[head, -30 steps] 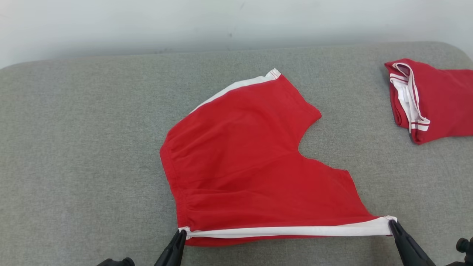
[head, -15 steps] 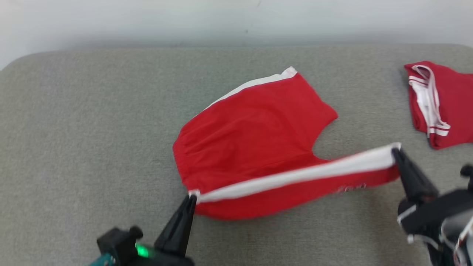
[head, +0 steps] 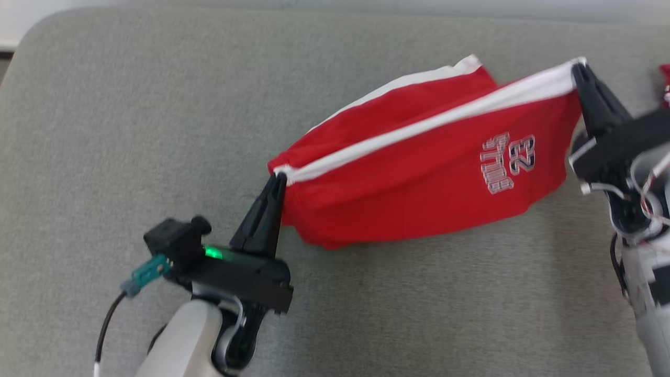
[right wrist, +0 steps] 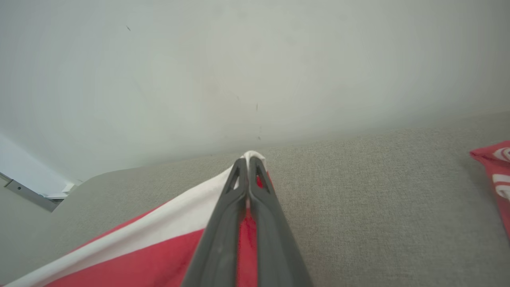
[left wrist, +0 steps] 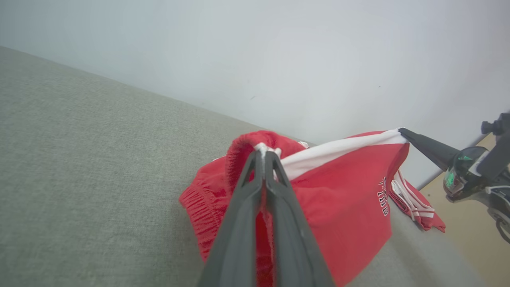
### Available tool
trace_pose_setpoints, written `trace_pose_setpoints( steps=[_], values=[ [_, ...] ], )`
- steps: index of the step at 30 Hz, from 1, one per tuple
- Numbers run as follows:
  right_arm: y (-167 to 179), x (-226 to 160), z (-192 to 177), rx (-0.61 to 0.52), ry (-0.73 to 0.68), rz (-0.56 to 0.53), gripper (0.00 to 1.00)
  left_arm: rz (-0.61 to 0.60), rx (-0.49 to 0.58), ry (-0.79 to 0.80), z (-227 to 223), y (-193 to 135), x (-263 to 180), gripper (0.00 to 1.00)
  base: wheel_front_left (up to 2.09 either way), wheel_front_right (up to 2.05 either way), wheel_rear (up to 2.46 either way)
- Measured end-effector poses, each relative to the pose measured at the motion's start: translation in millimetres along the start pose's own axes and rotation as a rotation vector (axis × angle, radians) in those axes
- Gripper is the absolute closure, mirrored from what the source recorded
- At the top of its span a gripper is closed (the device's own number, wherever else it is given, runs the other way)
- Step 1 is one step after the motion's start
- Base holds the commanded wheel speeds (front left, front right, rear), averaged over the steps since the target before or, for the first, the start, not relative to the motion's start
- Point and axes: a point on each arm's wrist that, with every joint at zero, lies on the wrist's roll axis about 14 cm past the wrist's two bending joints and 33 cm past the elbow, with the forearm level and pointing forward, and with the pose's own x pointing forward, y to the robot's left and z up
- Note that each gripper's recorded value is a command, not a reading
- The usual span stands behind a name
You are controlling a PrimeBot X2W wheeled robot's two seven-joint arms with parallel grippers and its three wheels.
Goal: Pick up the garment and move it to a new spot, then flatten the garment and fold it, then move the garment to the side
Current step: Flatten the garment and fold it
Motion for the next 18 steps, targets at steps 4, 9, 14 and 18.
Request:
trace_pose_setpoints(
  steps=[4, 9, 14, 18],
  values=[
    [3.1, 36.4, -9.0, -0.011, 0.031, 0.003, 1.00, 0.038, 0.012, 0.018, -5.4, 16.3, 13.6, 1.00, 0.00, 0.00, 0.00],
    [6.8, 72.7, -25.6, -0.056, 0.071, 0.003, 1.00, 0.072, 0.029, 0.038, -9.9, 32.3, 23.2, 1.00, 0.00, 0.00, 0.00],
    [4.1, 96.2, -44.6, -0.064, 0.104, -0.011, 1.00, 0.105, 0.039, 0.048, -12.7, 47.9, 26.1, 1.00, 0.00, 0.00, 0.00],
    [6.5, 106.2, -56.9, -0.062, 0.116, -0.010, 0.08, 0.120, 0.046, 0.071, -19.3, 54.7, 24.6, 0.60, 0.00, 0.00, 0.00]
  ],
)
